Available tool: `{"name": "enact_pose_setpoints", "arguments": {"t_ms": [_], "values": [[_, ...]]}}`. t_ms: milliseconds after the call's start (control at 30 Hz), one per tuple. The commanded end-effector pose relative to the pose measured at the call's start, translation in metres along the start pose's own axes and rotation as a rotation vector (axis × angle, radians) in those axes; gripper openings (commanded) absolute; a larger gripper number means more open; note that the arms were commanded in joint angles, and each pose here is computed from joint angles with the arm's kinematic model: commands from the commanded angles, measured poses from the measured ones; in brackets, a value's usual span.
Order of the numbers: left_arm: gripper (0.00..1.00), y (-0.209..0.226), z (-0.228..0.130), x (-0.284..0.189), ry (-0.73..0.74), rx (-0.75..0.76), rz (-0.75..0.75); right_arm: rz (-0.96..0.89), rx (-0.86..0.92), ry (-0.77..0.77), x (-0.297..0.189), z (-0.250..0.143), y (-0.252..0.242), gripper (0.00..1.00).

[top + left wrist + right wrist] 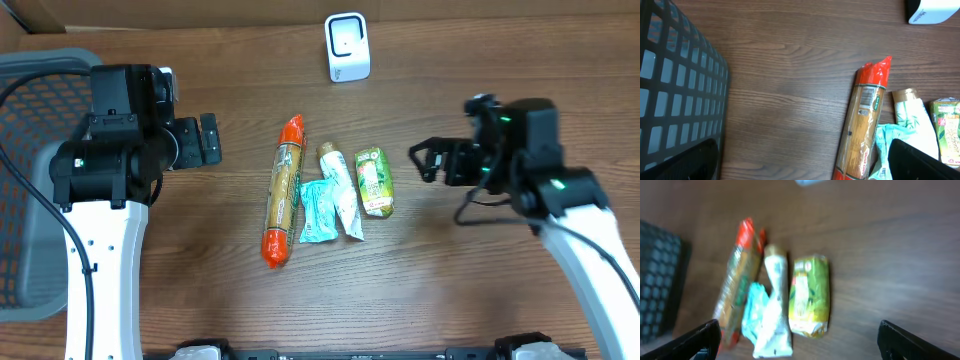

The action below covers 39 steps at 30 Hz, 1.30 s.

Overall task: Scan the item barcode
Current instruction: 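Reach the right gripper to the green tea carton and grasp it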

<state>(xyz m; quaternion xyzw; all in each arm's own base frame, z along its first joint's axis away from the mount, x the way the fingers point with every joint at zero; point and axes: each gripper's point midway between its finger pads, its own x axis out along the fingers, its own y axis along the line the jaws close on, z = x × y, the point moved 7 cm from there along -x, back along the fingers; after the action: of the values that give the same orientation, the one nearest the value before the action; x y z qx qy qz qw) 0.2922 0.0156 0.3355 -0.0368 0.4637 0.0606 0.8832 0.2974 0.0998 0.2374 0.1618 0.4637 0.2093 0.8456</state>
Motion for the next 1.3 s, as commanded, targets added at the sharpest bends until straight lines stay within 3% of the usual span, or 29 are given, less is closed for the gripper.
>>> {"name": "enact_pose_setpoints", "arguments": {"t_ms": [0,100,333,533,1000,1267], "values": [[0.99,0.002,0.005,-0.002,-0.017,0.022,0.01,-0.04,-0.057,0.083,0.035,0.003,0.009,1.0],[1.0,0.002,0.005,-0.002,-0.017,0.022,0.01,-0.127,-0.091,0.138,0.064,0.003,0.01,1.0],[0.99,0.002,0.005,-0.002,-0.017,0.022,0.01,-0.309,-0.095,0.222,0.117,-0.008,-0.005,0.89],[1.0,0.002,0.005,-0.002,-0.017,0.022,0.009,-0.356,-0.077,0.326,0.144,-0.027,-0.024,0.84],[1.0,0.002,0.005,-0.002,-0.017,0.022,0.009,-0.541,-0.015,0.367,0.13,-0.028,-0.07,0.84],[1.0,0.002,0.005,-0.002,-0.017,0.022,0.009,-0.467,-0.042,0.407,0.125,-0.025,-0.078,0.84]]}}
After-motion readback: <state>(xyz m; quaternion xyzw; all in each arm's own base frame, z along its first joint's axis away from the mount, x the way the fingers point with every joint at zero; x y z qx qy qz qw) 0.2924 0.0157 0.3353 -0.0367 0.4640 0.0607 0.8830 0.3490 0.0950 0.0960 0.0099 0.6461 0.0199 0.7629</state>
